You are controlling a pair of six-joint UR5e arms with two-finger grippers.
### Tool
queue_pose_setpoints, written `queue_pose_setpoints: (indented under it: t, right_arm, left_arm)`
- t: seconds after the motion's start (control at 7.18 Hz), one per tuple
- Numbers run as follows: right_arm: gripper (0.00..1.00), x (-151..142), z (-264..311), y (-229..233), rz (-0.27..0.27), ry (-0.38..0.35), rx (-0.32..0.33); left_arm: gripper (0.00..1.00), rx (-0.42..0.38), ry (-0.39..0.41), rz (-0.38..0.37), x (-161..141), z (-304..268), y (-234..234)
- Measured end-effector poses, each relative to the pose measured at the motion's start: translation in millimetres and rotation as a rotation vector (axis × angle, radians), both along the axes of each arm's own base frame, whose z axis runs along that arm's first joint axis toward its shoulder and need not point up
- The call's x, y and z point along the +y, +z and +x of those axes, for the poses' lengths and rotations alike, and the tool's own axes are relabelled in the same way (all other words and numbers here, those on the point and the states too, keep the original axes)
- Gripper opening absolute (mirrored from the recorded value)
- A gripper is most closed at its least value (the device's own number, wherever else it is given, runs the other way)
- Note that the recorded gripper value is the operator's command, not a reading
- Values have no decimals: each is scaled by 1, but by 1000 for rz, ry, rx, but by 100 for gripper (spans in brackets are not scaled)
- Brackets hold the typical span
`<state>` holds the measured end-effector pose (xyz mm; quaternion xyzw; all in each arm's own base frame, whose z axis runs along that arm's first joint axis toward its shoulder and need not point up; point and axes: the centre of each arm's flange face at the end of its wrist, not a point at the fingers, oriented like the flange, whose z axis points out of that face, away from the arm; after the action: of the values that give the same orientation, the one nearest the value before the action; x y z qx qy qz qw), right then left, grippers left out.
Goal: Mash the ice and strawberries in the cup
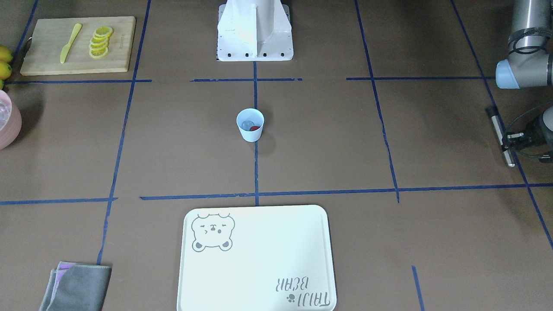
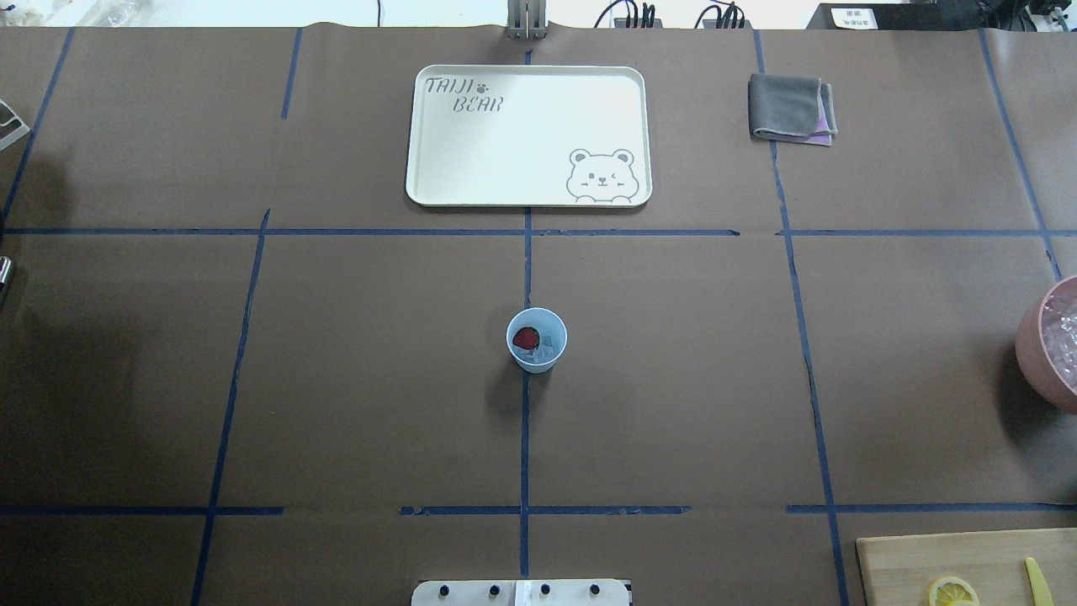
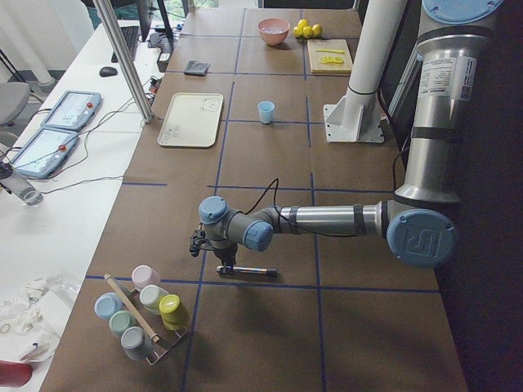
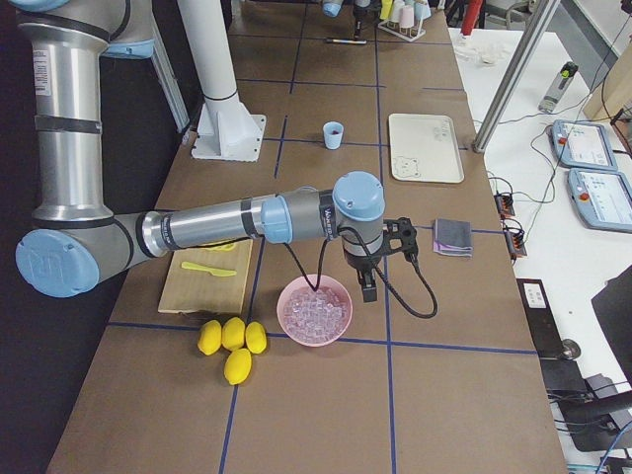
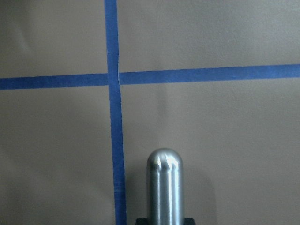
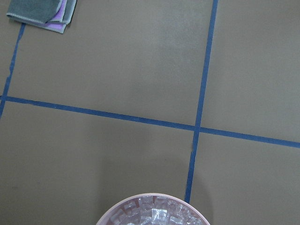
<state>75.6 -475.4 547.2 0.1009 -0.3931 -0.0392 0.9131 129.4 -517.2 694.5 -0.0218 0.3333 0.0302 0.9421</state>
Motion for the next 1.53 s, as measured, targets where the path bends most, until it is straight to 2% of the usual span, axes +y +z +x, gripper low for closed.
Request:
queue_pose_setpoints:
  t: [0.42, 0.7, 0.97, 1.25, 1.53]
  right_arm:
    - [99, -1, 0, -1, 2, 0, 0]
    - [99, -1, 0, -1, 1, 1, -1]
    - [99, -1, 0, 0, -1, 1, -1]
    - [99, -1, 0, 0, -1, 1, 0]
    - [99, -1, 0, 2, -5, 1, 0]
  left_arm:
    - [100, 7, 1, 28, -4, -5, -7]
    - [100, 59, -8, 112, -16, -49, -24]
    - [100, 119, -25, 149, -20, -93, -34]
    - [100, 150, -26, 133, -21, -108, -40]
    - [100, 151, -6, 112, -26, -125, -66]
